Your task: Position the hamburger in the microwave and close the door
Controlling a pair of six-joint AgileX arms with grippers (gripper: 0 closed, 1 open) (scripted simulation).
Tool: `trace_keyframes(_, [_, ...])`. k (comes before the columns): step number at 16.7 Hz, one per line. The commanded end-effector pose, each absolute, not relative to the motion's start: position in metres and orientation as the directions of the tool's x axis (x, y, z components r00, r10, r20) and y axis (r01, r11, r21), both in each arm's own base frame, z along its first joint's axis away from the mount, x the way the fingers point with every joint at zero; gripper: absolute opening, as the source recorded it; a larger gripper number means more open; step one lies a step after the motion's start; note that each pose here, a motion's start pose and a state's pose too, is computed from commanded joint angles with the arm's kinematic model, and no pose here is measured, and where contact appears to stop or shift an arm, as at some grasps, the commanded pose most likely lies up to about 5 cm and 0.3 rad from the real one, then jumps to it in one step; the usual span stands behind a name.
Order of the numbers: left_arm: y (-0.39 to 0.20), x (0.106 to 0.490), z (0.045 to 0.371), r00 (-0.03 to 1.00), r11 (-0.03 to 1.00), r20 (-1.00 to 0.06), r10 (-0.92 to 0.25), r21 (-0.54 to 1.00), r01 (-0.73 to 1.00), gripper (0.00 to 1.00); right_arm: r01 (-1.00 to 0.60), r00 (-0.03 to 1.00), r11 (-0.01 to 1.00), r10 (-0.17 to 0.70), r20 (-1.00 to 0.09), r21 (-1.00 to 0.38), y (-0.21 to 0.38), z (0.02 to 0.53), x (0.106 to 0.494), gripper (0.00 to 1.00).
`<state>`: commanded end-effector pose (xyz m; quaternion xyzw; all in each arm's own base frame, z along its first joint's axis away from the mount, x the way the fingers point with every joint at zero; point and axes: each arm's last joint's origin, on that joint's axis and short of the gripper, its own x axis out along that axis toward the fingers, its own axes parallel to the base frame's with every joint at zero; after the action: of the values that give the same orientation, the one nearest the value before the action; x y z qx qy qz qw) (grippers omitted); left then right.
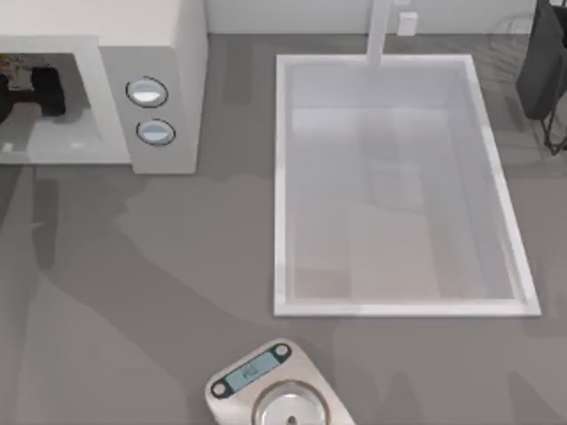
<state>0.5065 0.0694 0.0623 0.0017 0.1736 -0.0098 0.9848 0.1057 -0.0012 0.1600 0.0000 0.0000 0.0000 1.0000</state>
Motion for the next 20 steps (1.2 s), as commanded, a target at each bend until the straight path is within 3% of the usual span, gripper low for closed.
trace_keyframes(3, [0.069,0.506,0.062,0.94,1.0,-0.342,-0.019,0.0,0.02,1.0,0.0,1.0,1.0,0.0,0.0,0.0,-0.001,0.16,0.106,1.0])
trace_keyframes(4, [0.073,0.471,0.07,0.935,1.0,-0.354,-0.019,-0.009,0.017,1.0,0.0,1.0,1.0,0.0,0.0,0.0,-0.001,0.16,0.106,1.0])
trace_keyframes(10, [0.081,0.439,0.079,0.946,1.0,-0.324,-0.013,0.001,0.014,1.0,0.0,1.0,1.0,0.0,0.0,0.0,-0.001,0.16,0.106,1.0])
trace_keyframes(17, [0.079,0.318,0.07,0.93,1.0,-0.366,-0.022,-0.011,0.019,1.0,0.0,1.0,1.0,0.0,0.0,0.0,-0.001,0.16,0.106,1.0])
trace_keyframes(20, [0.077,0.283,0.069,0.933,1.0,-0.36,-0.02,-0.011,0.018,1.0,0.0,1.0,1.0,0.0,0.0,0.0,-0.001,0.16,0.106,1.0])
